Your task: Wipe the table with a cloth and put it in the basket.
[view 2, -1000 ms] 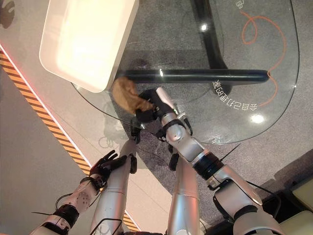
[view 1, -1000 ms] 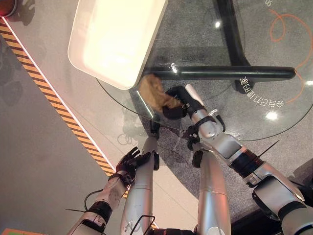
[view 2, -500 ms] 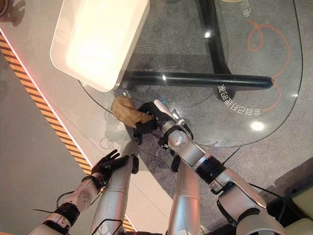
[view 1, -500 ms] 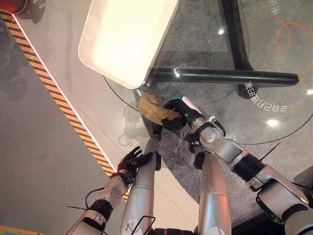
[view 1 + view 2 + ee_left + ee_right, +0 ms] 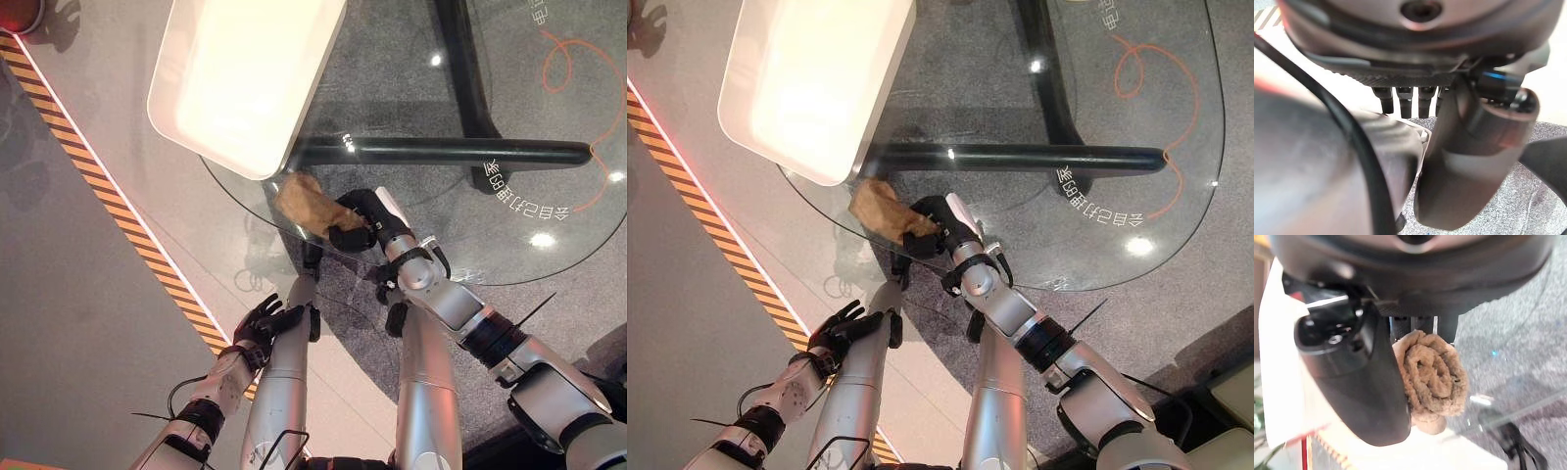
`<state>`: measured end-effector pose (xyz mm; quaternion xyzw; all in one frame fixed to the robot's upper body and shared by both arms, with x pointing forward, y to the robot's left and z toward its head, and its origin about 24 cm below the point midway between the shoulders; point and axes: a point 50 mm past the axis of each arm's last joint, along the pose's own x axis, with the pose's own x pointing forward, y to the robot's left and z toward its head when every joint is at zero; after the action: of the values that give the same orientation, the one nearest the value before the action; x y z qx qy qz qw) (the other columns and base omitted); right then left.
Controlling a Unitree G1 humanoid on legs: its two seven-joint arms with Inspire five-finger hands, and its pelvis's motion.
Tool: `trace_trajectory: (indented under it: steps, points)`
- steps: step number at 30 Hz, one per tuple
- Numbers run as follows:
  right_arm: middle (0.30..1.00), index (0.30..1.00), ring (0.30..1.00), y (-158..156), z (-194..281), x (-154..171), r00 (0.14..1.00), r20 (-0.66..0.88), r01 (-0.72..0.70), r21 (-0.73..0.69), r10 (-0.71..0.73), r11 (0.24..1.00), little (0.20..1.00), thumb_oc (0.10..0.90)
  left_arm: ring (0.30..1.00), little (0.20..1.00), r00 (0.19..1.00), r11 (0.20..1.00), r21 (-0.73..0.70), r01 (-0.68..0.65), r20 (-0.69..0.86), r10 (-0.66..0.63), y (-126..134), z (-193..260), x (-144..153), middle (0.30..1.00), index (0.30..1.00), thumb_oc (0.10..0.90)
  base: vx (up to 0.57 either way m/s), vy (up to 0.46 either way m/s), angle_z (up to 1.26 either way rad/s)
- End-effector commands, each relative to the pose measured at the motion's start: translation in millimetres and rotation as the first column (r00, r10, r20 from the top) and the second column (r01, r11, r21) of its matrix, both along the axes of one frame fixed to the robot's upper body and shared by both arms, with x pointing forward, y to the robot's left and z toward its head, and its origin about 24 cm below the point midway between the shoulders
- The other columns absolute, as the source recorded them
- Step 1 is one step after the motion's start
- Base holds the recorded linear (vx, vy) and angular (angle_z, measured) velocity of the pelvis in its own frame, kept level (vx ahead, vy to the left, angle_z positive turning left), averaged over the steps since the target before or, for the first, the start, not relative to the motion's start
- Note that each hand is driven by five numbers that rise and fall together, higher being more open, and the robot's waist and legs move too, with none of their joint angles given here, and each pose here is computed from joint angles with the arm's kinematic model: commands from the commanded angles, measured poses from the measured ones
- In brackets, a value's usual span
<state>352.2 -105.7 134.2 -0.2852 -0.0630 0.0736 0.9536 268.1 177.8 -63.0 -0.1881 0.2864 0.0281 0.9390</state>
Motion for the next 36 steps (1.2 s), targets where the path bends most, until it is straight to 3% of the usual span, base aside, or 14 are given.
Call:
trace_trajectory:
  steps: [1,8,14,25,30,31,36]
  points:
    - [0.300,0.300,0.300,-27,37,3,0.971,0.192,0.130,0.080,-0.143,0.988,0.200,0.100,0.900,0.900,0.997,0.996,-0.080,0.031,-0.063,-0.036,-17,-20,-26,0.900,0.900,0.800,0.00,0.000,0.00]
    - [0.300,0.300,0.300,-72,58,12,0.910,0.240,0.299,0.184,-0.338,0.936,0.200,0.100,0.900,0.900,0.997,0.998,-0.067,0.021,-0.066,-0.026,-13,-21,-29,0.900,0.900,0.800,0.00,-0.014,0.00]
    - [0.300,0.300,0.300,-92,62,12,0.876,0.242,0.368,0.222,-0.417,0.903,0.200,0.100,0.900,0.900,0.998,0.997,-0.075,0.011,-0.061,-0.016,-10,-21,-31,0.900,0.900,0.800,0.00,-0.004,-0.03]
    - [0.300,0.300,0.300,-150,45,-1,0.743,0.213,0.570,0.296,-0.635,0.767,0.200,0.100,0.900,0.900,1.000,0.995,-0.099,-0.003,-0.031,0.000,-6,-18,-31,0.900,0.900,0.800,0.00,0.005,-0.04]
    - [0.300,0.300,0.300,-173,44,-9,0.654,0.204,0.630,0.385,-0.728,0.674,0.200,0.100,0.900,0.900,1.000,0.996,-0.092,-0.016,-0.027,0.013,-2,-18,-32,0.900,0.900,0.800,-0.01,-0.011,-0.04]
    - [0.300,0.300,0.300,-183,43,-14,0.596,0.199,0.653,0.445,-0.778,0.613,0.200,0.100,0.900,0.900,0.999,0.996,-0.090,-0.021,-0.029,0.019,0,-19,-34,0.900,0.900,0.800,0.00,-0.009,-0.08]
    - [0.300,0.300,0.300,-201,50,-25,0.456,0.225,0.680,0.536,-0.861,0.500,0.200,0.100,0.900,0.900,1.000,0.995,-0.100,-0.024,-0.003,0.024,1,-13,-29,0.900,0.900,0.800,-0.01,-0.006,-0.06]
